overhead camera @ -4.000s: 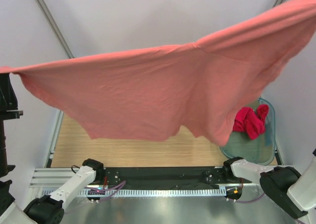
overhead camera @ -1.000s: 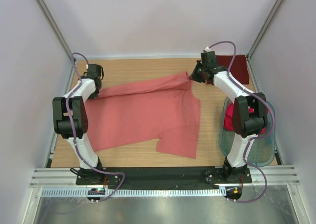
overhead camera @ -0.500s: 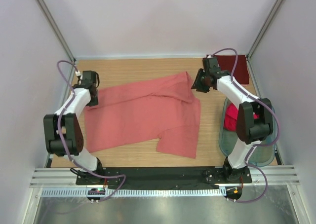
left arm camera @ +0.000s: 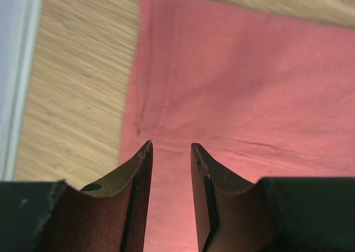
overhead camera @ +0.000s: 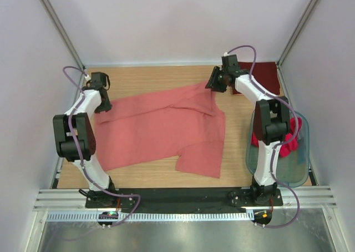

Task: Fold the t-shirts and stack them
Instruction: Fold the tshirt

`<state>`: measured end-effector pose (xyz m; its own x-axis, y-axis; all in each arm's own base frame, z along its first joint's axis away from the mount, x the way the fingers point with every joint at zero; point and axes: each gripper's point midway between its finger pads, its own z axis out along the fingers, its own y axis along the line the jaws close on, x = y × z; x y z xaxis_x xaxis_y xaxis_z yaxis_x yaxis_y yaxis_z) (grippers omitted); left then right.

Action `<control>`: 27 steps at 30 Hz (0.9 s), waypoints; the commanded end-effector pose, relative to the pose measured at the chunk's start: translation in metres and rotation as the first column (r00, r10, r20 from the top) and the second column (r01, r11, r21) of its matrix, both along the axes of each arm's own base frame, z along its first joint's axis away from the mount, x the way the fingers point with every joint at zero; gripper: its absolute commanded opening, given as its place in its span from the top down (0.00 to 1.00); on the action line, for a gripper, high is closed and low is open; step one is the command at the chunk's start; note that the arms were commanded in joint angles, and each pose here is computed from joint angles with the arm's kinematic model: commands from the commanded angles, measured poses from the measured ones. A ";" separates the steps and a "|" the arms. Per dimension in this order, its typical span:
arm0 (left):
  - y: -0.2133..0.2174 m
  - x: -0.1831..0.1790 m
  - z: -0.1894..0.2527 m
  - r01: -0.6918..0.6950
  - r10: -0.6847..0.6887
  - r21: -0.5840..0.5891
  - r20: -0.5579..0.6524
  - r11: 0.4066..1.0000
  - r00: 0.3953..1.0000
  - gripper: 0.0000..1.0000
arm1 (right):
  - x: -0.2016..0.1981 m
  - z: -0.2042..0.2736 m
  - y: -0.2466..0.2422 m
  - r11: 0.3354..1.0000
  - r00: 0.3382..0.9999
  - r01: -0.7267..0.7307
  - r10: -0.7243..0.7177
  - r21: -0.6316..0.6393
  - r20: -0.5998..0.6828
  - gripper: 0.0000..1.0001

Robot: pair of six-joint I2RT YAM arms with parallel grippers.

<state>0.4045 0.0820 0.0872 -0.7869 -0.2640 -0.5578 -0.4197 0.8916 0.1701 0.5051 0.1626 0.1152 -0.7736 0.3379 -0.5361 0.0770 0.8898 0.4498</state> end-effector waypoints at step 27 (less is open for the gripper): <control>0.008 -0.003 -0.046 -0.089 0.070 -0.171 -0.115 0.981 0.991 0.55 | 0.069 0.014 -0.014 0.944 0.998 -0.008 0.031 -0.331 0.062 0.53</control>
<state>0.3973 0.0917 0.0216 -0.8440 -0.3782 -0.3803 -0.4475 0.8875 0.1103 0.5661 0.1494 0.0504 -0.8221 0.1911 -0.5363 0.0747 0.9700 0.2313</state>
